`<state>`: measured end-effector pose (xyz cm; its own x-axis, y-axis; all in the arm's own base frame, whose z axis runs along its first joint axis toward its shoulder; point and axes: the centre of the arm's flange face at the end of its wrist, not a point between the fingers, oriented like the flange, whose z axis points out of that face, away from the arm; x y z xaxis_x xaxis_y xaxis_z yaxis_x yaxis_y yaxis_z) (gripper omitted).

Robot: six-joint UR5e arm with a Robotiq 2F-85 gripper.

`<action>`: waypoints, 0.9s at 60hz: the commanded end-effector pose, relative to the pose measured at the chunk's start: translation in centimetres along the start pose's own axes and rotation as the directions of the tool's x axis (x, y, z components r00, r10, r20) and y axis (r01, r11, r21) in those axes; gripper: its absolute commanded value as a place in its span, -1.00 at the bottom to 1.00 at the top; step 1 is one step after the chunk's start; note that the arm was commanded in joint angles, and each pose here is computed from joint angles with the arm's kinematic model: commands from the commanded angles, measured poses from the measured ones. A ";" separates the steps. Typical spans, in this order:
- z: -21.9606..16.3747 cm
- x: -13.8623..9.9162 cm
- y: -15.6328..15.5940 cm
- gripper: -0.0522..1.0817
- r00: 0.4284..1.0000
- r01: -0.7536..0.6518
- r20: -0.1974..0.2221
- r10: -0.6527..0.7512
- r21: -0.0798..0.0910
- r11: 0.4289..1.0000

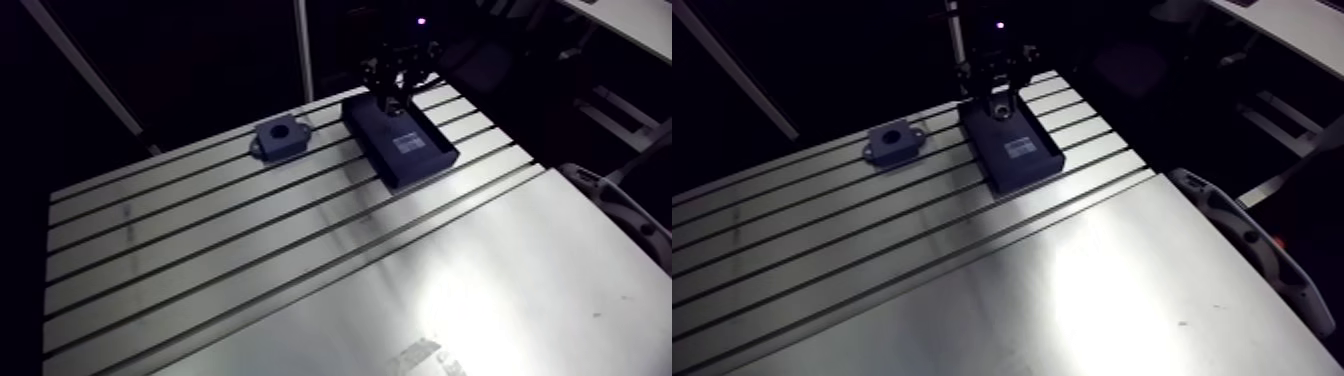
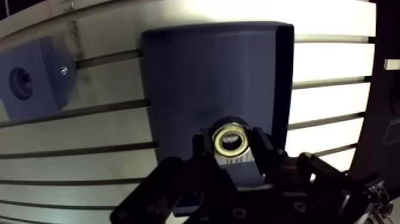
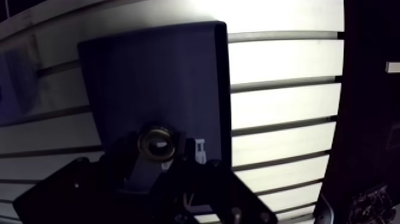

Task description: Pick up the bearing and press it into the housing until flush.

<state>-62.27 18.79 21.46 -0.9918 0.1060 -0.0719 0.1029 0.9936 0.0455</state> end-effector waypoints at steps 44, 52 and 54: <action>-7.1 4.7 -16.0 0.28 0.984 0.170 -0.045 -0.171 -0.031 0.985; -5.8 5.0 -17.7 0.30 0.980 0.196 -0.030 -0.197 -0.024 0.980; -5.5 5.0 -18.0 0.30 0.979 0.200 -0.028 -0.200 -0.024 0.980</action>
<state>-68.31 5.02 27.42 -0.9981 -0.0495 -0.0364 -0.0518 0.9966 0.0648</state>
